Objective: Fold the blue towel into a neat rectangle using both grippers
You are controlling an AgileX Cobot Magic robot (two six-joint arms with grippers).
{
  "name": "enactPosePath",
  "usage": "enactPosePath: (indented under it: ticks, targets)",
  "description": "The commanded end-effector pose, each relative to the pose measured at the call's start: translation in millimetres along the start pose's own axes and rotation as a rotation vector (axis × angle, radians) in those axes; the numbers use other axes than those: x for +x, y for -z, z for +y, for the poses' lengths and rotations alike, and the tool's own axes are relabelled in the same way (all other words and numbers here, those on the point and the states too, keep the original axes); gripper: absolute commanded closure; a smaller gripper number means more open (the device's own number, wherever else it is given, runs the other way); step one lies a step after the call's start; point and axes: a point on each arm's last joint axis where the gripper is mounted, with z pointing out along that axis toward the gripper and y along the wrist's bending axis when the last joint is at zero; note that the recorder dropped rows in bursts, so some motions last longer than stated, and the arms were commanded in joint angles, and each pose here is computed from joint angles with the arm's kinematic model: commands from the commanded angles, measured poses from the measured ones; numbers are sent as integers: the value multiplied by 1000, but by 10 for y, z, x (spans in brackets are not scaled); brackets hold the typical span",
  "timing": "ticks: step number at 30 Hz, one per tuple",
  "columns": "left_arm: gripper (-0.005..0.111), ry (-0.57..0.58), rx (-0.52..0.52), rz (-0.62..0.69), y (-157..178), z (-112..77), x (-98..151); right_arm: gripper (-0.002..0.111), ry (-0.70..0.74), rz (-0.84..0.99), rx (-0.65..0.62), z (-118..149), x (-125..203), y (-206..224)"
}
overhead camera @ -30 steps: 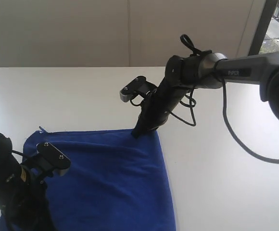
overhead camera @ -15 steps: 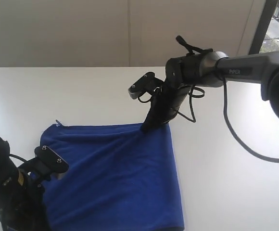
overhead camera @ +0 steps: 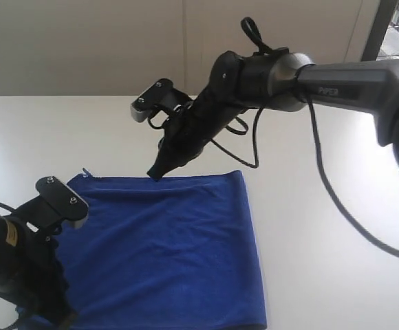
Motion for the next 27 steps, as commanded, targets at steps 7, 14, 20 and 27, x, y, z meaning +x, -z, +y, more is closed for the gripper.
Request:
enactPosePath:
  ticks: [7,14,20,27]
  targets:
    - [107,79,-9,23,-148,-24,289,108,9,-18,-151,91,-127,-544]
    - [107,86,-9,26,-173,-31,342,108,-7,-10,-177,97,-79,-698]
    - [107,94,-8,32,-173,-32,347,108,-8,-25,-127,46,-49,-790]
    - [107,94,-8,32,-173,-32,347,108,6,-32,-83,-4,-36,-818]
